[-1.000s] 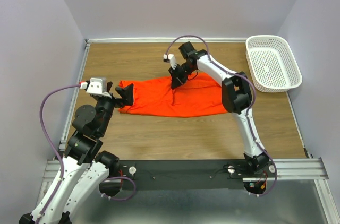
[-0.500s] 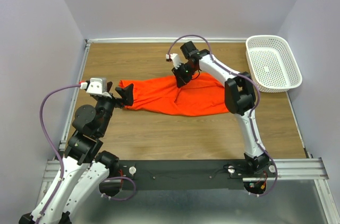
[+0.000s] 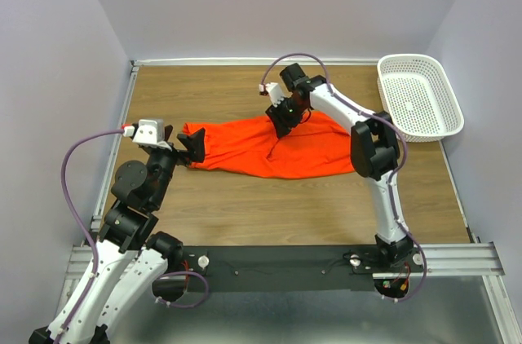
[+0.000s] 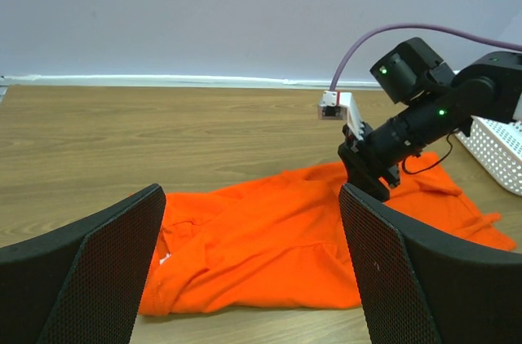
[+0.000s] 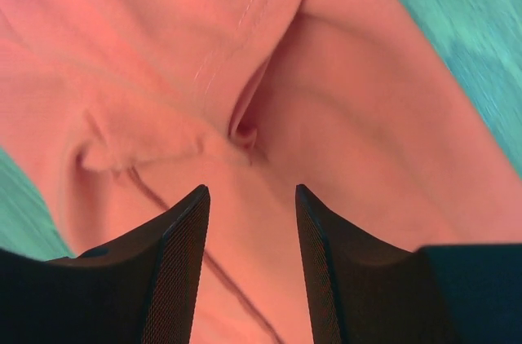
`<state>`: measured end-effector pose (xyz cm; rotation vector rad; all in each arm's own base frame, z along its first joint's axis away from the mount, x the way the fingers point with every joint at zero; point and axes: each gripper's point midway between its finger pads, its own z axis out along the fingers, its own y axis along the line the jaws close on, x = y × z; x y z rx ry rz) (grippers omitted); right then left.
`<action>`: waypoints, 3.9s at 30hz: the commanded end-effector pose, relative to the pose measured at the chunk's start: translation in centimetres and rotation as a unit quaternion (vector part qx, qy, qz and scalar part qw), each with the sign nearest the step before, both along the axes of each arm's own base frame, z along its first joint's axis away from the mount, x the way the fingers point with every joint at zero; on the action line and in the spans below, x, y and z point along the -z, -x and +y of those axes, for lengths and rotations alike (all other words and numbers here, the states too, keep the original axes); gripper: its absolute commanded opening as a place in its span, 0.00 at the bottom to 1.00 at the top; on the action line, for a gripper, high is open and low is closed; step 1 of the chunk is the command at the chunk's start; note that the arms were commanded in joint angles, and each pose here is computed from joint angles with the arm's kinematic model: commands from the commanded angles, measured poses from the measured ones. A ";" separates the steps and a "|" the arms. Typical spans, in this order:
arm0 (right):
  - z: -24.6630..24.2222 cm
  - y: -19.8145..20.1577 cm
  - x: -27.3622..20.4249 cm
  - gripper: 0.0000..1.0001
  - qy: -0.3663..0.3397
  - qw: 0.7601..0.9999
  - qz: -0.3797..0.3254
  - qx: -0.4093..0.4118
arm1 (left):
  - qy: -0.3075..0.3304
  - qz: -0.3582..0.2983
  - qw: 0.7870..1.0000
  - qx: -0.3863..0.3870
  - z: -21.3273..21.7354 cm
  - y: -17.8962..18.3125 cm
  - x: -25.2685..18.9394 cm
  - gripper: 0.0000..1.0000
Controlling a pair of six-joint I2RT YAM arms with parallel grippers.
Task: Fold and stack the t-shirts
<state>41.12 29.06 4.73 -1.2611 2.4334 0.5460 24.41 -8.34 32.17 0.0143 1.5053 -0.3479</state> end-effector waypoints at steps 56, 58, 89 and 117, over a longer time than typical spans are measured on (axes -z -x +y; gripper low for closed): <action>2.0 5.5 -12.6 1.00 -0.441 0.849 -0.266 -0.116 | 0.098 0.062 0.992 0.053 -3.5 -1.3 4.5 0.91; 2.3 4.7 -11.2 1.00 -0.436 0.871 -0.213 -0.081 | 0.098 0.061 0.992 0.052 -3.5 -1.3 4.4 0.91; -5.0 -8.7 -13.4 1.00 -0.276 0.849 -0.387 0.232 | 0.122 -0.009 0.993 -0.008 -1.2 -2.3 2.2 0.94; 2.8 -0.6 -8.9 1.00 -0.395 0.874 -0.284 -0.021 | 0.115 -0.018 0.993 -0.001 -1.3 -2.0 1.3 0.94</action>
